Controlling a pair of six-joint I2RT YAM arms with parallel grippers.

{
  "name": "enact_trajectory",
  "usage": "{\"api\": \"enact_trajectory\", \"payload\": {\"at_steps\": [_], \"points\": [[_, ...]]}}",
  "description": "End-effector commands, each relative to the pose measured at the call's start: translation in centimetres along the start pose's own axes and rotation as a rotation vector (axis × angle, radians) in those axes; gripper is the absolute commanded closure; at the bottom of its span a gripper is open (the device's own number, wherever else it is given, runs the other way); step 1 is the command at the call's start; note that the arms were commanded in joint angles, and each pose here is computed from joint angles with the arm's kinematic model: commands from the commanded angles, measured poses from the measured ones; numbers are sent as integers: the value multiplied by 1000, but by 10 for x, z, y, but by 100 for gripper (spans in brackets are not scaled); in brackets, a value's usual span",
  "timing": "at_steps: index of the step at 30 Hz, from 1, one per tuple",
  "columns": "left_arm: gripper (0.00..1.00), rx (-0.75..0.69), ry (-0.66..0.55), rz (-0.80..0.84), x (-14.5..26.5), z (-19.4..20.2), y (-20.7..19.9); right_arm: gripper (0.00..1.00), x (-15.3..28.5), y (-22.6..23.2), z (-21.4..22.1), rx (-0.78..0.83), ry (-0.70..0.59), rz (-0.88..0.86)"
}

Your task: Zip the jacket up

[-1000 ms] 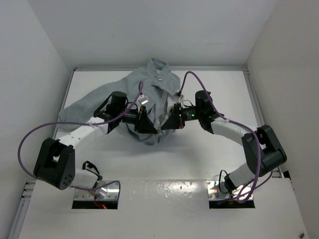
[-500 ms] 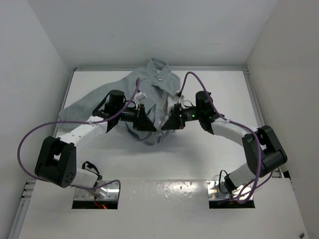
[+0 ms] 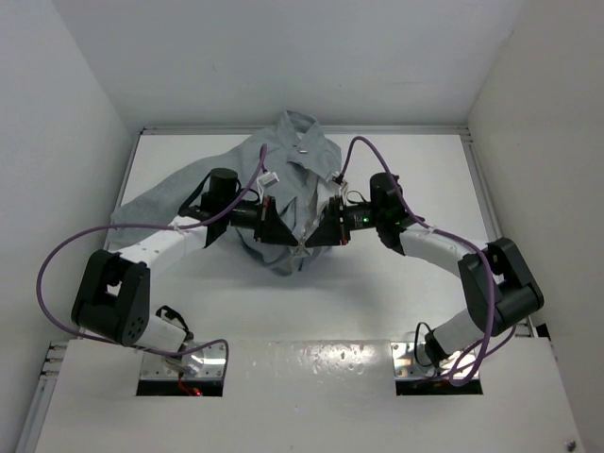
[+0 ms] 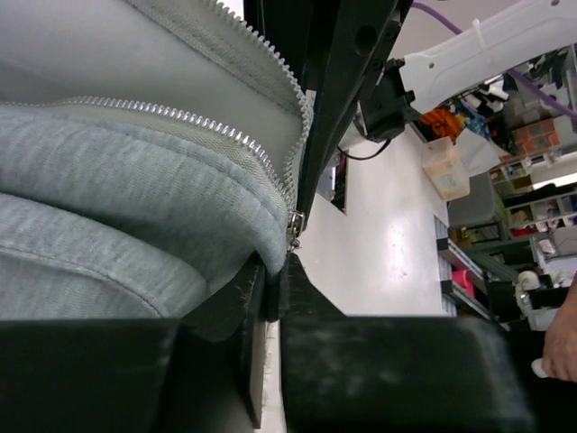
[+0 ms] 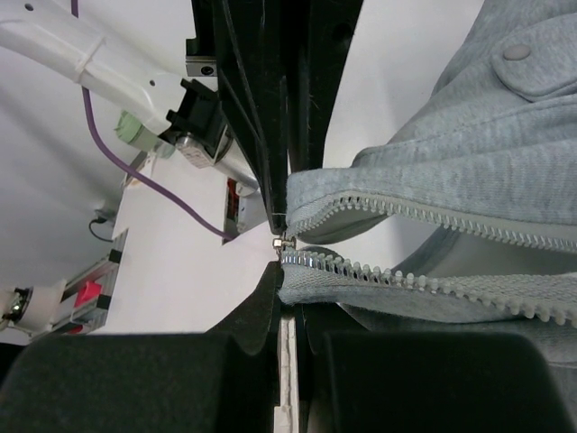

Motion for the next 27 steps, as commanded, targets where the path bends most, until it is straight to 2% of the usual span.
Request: {"api": "enact_trajectory", "payload": {"at_steps": [1,3,5,6,8,16,27], "points": [[93,-104,-23,58,3,-20,-13,100,-1,11,-11,115,-20,-39],[100,-102,4,64,4,-11,-11,100,-2,12,-11,114,-19,-40],[100,-180,30,65,3,-4,-11,100,-2,12,-10,110,-17,-41],[100,-147,60,59,5,4,-11,100,-2,13,-11,114,-18,-42],[100,-201,87,58,6,12,-6,100,0,10,-15,113,-29,-30],[100,-189,203,54,7,42,-4,100,6,3,-26,89,-63,0],[100,-176,256,35,5,56,2,99,11,2,-37,68,-106,25]]}}
Point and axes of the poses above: each gripper's point midway between its finger pads, its own x axis back along the fingers, its own y axis along the line the jaws close on, z = x × y, the point moved 3 cm from there along x, back along the fingers, and after that the axes turned 2 degrees about x, right-handed, at the moved point
